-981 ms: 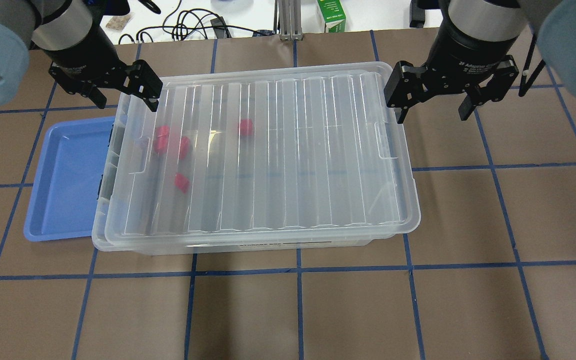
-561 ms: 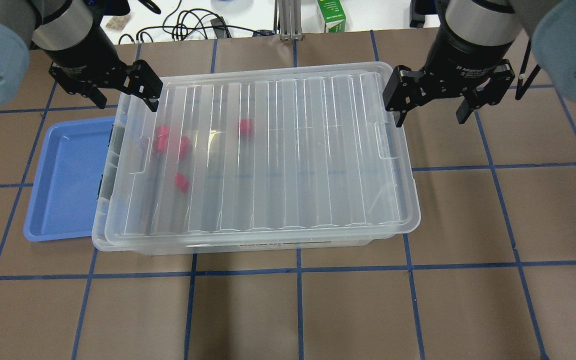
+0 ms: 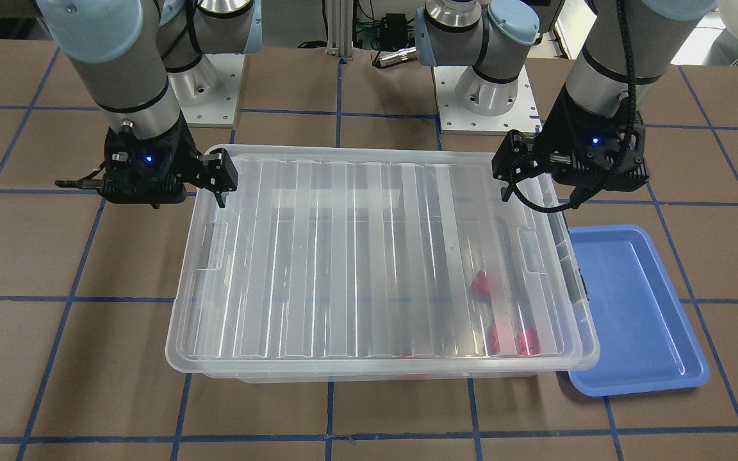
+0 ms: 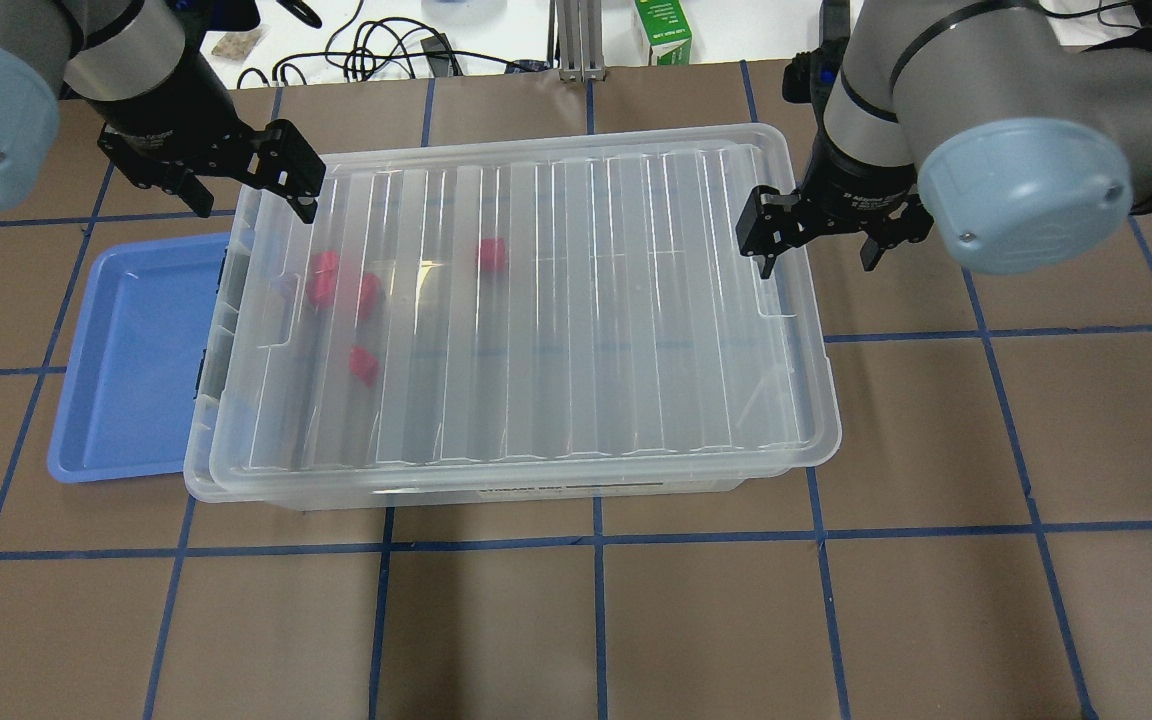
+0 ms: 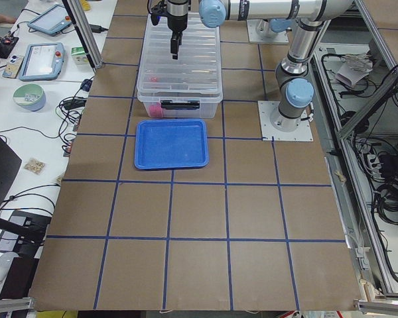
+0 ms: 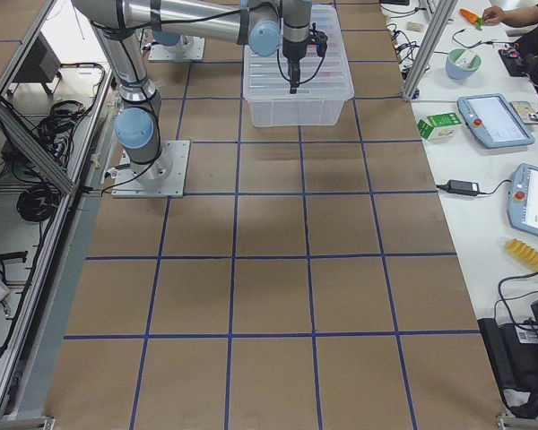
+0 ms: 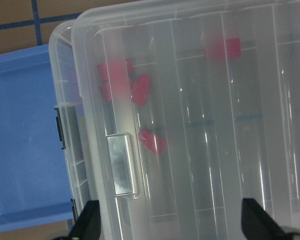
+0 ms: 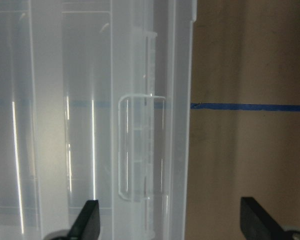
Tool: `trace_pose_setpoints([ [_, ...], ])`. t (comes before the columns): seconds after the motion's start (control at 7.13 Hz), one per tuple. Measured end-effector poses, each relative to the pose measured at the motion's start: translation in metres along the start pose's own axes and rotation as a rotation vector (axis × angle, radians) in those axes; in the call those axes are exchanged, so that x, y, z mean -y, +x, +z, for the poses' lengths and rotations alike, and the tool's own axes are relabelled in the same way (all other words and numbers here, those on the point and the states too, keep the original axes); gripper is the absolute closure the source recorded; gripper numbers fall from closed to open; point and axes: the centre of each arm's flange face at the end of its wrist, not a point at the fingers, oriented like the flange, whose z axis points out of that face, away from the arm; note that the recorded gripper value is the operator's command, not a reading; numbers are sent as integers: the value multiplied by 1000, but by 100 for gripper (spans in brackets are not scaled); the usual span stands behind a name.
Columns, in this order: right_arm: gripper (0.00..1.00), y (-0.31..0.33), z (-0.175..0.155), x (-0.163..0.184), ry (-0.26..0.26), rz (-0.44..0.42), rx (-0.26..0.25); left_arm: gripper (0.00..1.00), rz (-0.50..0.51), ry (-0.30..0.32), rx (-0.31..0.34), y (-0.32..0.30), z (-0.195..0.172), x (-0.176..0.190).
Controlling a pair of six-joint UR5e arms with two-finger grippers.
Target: Place red block in blue tray from box
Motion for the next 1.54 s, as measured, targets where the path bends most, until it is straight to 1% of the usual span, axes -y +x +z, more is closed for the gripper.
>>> trace_pose_setpoints([
  [0.14,0,2,13,3,-11,-1,-21,0,0,0,0,0,0,0],
  [0.42,0,10,27,6,-32,-2,-83,0,0,1,1,0,0,0],
  [0.7,0,29,34,11,-50,-3,-169,0,0,1,1,0,-1,0],
  [0.84,0,48,34,14,-58,-6,-205,0,0,2,1,0,-1,-1],
  [0.98,0,72,34,17,-70,-14,-218,0,0,2,1,0,-1,-1],
  [1.12,0,107,34,21,-85,-23,-220,0,-1,2,0,0,-1,-1],
  [1.4,0,176,32,21,-111,-17,-210,0,-1,3,0,-1,-1,0],
  [1.54,0,193,31,20,-116,-20,-206,0,-1,4,0,-1,-2,0],
])
